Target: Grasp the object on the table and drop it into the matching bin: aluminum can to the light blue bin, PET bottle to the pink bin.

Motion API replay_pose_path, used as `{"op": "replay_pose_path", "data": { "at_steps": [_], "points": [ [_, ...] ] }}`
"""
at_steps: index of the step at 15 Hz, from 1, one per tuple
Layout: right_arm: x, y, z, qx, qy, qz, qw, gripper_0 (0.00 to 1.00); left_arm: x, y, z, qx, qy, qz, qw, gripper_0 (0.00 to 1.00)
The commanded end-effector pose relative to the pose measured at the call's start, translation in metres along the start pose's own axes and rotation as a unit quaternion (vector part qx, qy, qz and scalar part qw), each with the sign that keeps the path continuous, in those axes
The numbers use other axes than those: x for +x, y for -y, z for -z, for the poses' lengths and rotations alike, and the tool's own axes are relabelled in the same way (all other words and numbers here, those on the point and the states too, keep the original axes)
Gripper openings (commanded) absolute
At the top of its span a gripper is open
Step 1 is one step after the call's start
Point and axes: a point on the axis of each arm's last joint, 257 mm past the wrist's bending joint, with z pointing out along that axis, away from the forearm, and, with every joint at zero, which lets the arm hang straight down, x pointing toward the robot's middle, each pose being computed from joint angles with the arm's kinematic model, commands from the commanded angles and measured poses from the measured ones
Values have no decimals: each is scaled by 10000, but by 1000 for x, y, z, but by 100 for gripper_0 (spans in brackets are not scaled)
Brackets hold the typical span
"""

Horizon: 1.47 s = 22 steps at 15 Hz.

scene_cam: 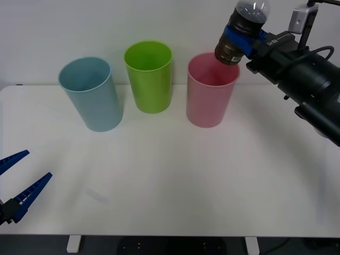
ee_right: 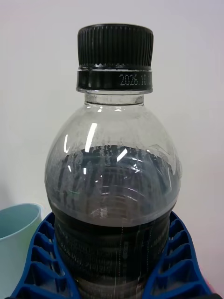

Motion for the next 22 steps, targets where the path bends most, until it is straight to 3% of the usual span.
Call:
{"op": "replay_pose_path", "data": {
  "at_steps": [1, 10, 16, 17, 18, 19, 22],
  "points": [
    [7, 11, -15, 56, -116, 59, 9999, 0, 0, 0, 0, 0, 0, 0, 10000, 100],
    [37, 23, -53, 148, -435, 122, 9989, 0, 0, 0, 0, 0, 0, 0, 10000, 100],
    [41, 22, -60, 160, -456, 192, 9986, 5, 0, 0, 0, 0, 0, 0, 10000, 100],
    [42, 22, -60, 181, -452, 187, 9986, 32, 0, 0, 0, 0, 0, 0, 10000, 100],
    [40, 25, -60, 235, -431, 190, 9986, 88, 0, 0, 0, 0, 0, 0, 10000, 100],
    [39, 26, -60, 273, -417, 209, 9985, 100, 0, 0, 0, 0, 0, 0, 10000, 100],
    [40, 27, -60, 278, -423, 230, 9985, 100, 0, 0, 0, 0, 0, 0, 10000, 100]
  ]
}}
